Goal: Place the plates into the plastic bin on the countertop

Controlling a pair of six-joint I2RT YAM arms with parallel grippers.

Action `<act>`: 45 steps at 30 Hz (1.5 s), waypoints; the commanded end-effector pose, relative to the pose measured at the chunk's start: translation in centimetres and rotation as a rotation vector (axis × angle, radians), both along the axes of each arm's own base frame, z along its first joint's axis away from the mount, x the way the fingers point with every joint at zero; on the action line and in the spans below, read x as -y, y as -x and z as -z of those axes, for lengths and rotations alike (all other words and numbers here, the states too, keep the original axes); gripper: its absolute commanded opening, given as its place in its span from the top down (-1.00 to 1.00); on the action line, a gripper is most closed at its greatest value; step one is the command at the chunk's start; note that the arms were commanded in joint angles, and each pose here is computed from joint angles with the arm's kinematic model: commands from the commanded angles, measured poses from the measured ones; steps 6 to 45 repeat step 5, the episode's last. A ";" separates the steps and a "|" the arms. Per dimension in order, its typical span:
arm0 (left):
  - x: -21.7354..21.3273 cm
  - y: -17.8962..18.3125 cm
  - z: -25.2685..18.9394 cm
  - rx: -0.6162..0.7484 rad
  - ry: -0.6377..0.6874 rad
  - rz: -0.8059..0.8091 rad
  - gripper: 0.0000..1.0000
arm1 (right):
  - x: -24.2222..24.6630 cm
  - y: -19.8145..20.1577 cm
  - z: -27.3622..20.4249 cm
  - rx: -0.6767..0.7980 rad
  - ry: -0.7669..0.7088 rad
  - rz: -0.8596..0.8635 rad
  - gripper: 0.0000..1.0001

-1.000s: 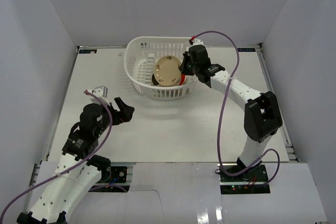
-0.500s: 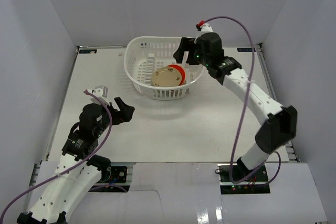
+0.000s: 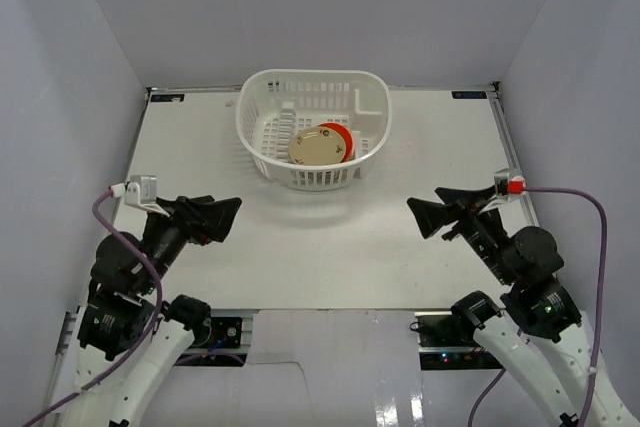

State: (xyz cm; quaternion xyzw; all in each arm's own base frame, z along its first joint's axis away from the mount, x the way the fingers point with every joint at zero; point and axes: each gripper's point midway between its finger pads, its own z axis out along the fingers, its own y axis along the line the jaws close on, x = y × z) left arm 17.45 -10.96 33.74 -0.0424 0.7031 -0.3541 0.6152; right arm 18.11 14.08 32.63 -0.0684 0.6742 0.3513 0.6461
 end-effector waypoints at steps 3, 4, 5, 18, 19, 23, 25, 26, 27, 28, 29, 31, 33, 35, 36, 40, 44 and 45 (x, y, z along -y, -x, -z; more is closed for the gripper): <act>-0.2 1.3 3.2 -0.093 0.036 0.001 -0.96 | 1.6 1.9 3.5 -0.009 -0.032 0.024 -0.80; -0.5 1.5 3.1 -0.078 0.045 -0.011 -0.96 | 1.6 1.8 3.6 -0.004 -0.039 0.023 -0.80; -0.7 1.5 3.0 -0.073 0.050 -0.023 -0.96 | 1.7 1.8 3.3 0.002 -0.045 0.031 -0.80; -0.7 1.5 3.0 -0.073 0.050 -0.023 -0.96 | 1.7 1.8 3.3 0.002 -0.045 0.031 -0.80; -0.7 1.5 3.0 -0.073 0.050 -0.023 -0.96 | 1.7 1.8 3.3 0.002 -0.045 0.031 -0.80; -0.7 1.5 3.0 -0.073 0.050 -0.023 -0.96 | 1.7 1.8 3.3 0.002 -0.045 0.031 -0.80; -0.7 1.5 3.0 -0.073 0.050 -0.023 -0.96 | 1.7 1.8 3.3 0.002 -0.045 0.031 -0.80; -0.7 1.5 3.0 -0.073 0.050 -0.023 -0.96 | 1.7 1.8 3.3 0.002 -0.045 0.031 -0.80; -0.7 1.5 3.0 -0.073 0.050 -0.023 -0.96 | 1.7 1.8 3.3 0.002 -0.045 0.031 -0.80; -0.7 1.5 3.0 -0.073 0.050 -0.023 -0.96 | 1.7 1.8 3.3 0.002 -0.045 0.031 -0.80; -0.7 1.5 3.0 -0.073 0.050 -0.023 -0.96 | 1.7 1.8 3.3 0.002 -0.045 0.031 -0.80; -0.7 1.5 3.0 -0.073 0.050 -0.023 -0.96 | 1.7 1.8 3.3 0.002 -0.045 0.031 -0.80; -0.7 1.5 3.0 -0.073 0.050 -0.023 -0.96 | 1.7 1.8 3.3 0.002 -0.045 0.031 -0.80; -0.7 1.5 3.0 -0.073 0.050 -0.023 -0.96 | 1.7 1.8 3.3 0.002 -0.045 0.031 -0.80; -0.7 1.5 3.0 -0.073 0.050 -0.023 -0.96 | 1.7 1.8 3.3 0.002 -0.045 0.031 -0.80; -0.7 1.5 3.0 -0.073 0.050 -0.023 -0.96 | 1.7 1.8 3.3 0.002 -0.045 0.031 -0.80; -0.7 1.5 3.0 -0.073 0.050 -0.023 -0.96 | 1.7 1.8 3.3 0.002 -0.045 0.031 -0.80; -0.7 1.5 3.0 -0.073 0.050 -0.023 -0.96 | 1.7 1.8 3.3 0.002 -0.045 0.031 -0.80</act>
